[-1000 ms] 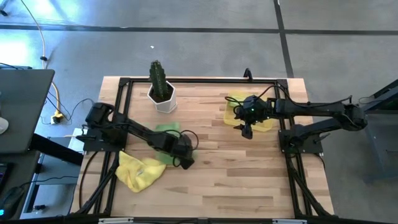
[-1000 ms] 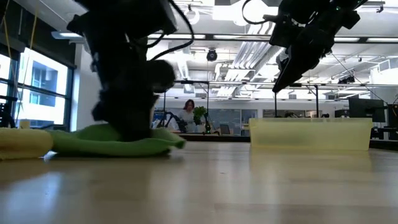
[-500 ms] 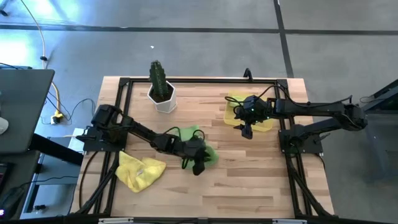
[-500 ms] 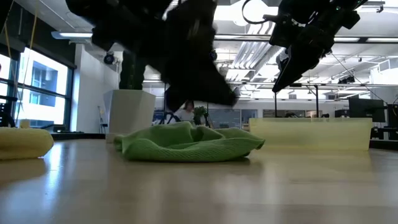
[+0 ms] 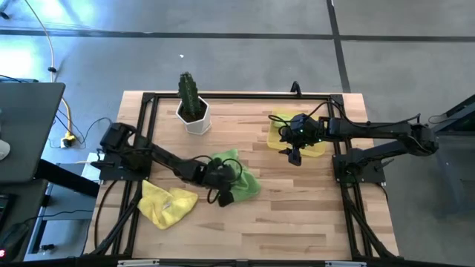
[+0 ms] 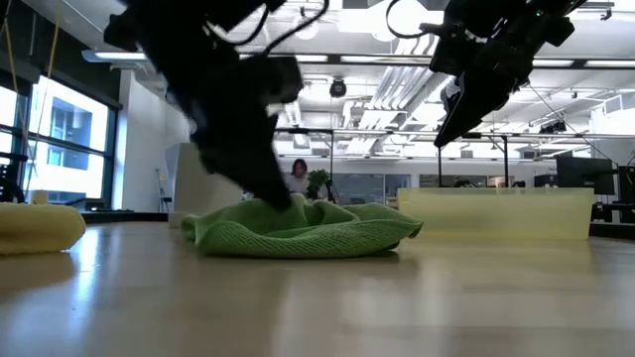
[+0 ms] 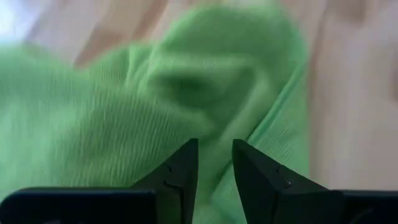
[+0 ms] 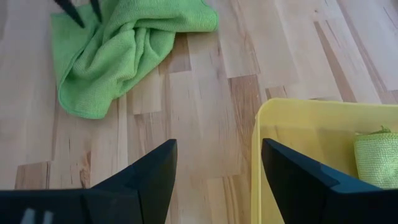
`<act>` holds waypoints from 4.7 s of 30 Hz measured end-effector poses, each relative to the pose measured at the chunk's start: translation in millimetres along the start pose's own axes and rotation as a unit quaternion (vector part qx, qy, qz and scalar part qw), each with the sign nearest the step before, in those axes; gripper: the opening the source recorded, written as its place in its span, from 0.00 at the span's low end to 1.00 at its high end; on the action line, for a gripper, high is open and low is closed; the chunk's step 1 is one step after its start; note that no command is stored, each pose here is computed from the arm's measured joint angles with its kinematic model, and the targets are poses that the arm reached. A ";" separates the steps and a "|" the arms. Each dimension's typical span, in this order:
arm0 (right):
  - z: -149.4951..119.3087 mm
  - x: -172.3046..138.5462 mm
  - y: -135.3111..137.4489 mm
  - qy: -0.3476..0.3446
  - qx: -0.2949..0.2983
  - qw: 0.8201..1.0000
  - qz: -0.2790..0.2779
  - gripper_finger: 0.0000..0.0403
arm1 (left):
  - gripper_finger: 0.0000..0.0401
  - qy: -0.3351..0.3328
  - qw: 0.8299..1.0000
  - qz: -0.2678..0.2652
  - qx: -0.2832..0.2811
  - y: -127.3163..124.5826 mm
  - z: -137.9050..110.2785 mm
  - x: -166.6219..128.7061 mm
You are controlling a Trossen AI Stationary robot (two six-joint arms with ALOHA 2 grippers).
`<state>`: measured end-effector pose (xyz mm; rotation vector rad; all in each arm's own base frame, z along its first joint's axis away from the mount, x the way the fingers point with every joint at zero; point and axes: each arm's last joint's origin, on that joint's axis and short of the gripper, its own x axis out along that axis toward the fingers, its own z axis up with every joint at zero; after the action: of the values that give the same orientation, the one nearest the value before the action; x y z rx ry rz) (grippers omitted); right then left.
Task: Roll microfiber towels into tight, uniform cylinder then place into a basket
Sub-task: Fold the green microfiber cloth
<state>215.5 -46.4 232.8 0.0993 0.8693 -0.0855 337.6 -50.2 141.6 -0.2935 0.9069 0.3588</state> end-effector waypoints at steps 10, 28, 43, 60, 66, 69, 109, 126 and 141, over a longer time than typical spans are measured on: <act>0.1 0.0 0.0 0.000 0.000 1.000 0.000 0.56 | 0.22 0.018 1.000 -0.002 0.005 -2.6 -11.3 25.2; 1.3 0.0 0.0 -0.007 -0.014 1.000 0.000 0.56 | 0.22 -0.034 0.980 -0.178 0.088 -28.2 4.0 6.9; 13.1 -1.0 -0.5 -0.068 0.047 0.997 0.002 0.56 | 0.41 0.064 0.975 -0.183 -0.106 -30.1 -7.0 2.8; 10.7 -0.6 -0.4 -0.055 0.055 0.997 0.002 0.56 | 0.47 0.116 0.922 -0.186 -0.318 -28.1 -6.6 15.1; 10.7 -0.6 -0.4 -0.055 0.049 0.997 0.001 0.56 | 0.47 0.120 0.911 -0.194 -0.343 -34.5 -13.4 29.9; 10.7 -0.5 -0.4 -0.055 0.049 0.997 0.001 0.56 | 0.47 0.106 0.908 -0.212 -0.344 -37.3 -12.6 35.8; -17.3 42.6 128.2 0.016 -0.290 0.950 0.119 0.56 | 0.34 0.122 0.990 -0.071 -0.012 -13.9 -28.1 24.3; -26.7 108.8 168.4 -0.038 -0.185 0.977 0.094 0.56 | 0.33 0.123 0.991 0.042 -0.021 2.5 -29.6 2.8; -32.3 119.0 187.1 -0.161 -0.217 0.944 -0.191 0.56 | 0.32 0.111 0.992 0.044 -0.039 -5.1 -33.4 0.7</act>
<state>289.1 139.1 130.7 -0.4878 0.5529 -0.2638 316.5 -67.8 122.0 -0.3714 1.1291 0.4491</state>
